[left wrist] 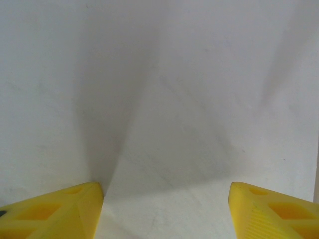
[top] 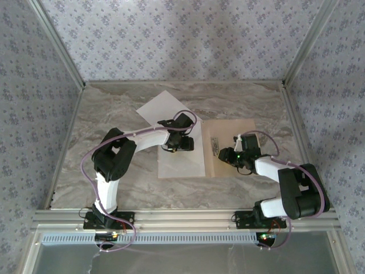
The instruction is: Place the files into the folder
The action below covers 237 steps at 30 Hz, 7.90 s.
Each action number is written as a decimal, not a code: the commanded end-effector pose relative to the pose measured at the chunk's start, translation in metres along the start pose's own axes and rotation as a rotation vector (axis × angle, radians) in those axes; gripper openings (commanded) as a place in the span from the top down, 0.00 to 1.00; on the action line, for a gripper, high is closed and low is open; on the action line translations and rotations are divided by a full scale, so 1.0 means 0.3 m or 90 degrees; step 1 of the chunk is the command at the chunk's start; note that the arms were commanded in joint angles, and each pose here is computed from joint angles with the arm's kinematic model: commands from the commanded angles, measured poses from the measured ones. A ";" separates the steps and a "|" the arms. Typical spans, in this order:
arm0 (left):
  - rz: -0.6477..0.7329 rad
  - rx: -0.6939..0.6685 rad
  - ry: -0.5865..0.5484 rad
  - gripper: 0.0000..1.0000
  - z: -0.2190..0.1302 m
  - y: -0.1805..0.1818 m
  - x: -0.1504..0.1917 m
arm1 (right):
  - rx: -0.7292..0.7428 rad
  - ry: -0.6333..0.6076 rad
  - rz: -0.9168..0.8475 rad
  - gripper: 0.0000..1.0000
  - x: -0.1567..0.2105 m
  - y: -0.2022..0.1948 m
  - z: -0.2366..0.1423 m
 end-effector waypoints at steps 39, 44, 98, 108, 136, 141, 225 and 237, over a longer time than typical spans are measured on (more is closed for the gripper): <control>0.178 -0.175 -0.061 0.17 0.035 0.004 0.013 | 0.010 0.037 0.014 0.63 0.059 0.004 0.011; 0.177 -0.163 -0.067 0.18 0.007 -0.001 0.010 | 0.009 0.038 0.014 0.63 0.063 0.006 0.012; -0.028 0.124 -0.082 0.21 -0.269 0.201 0.040 | 0.038 -0.011 -0.065 0.50 -0.127 0.068 -0.105; -0.037 0.101 -0.022 0.23 -0.137 0.186 0.090 | 0.049 0.002 -0.036 0.51 -0.164 0.029 -0.059; -0.083 -0.031 -0.064 0.23 -0.273 0.428 0.208 | -0.046 -0.036 -0.047 0.53 -0.199 0.108 -0.024; -0.061 -0.011 -0.125 0.24 -0.371 0.318 0.173 | -0.092 -0.073 -0.065 0.53 -0.198 0.149 -0.009; 0.008 -0.135 -0.081 0.80 -0.009 -0.285 0.304 | 0.041 -0.044 0.079 0.68 -0.111 -0.023 0.053; 0.008 -0.131 -0.070 0.86 -0.007 -0.277 0.294 | 0.023 -0.027 0.098 0.71 -0.075 -0.023 0.059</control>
Point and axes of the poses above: each hand's point on the last joint's axis, 136 mm out from that joint toward the fingers, its own z axis out along the fingers, its own y axis along the line the jaws close on, x = y × z, the point moved 9 cm from there along -z, back along the fingers, and after that the axes turned 12 degrees about -z, right-handed, at the moved point
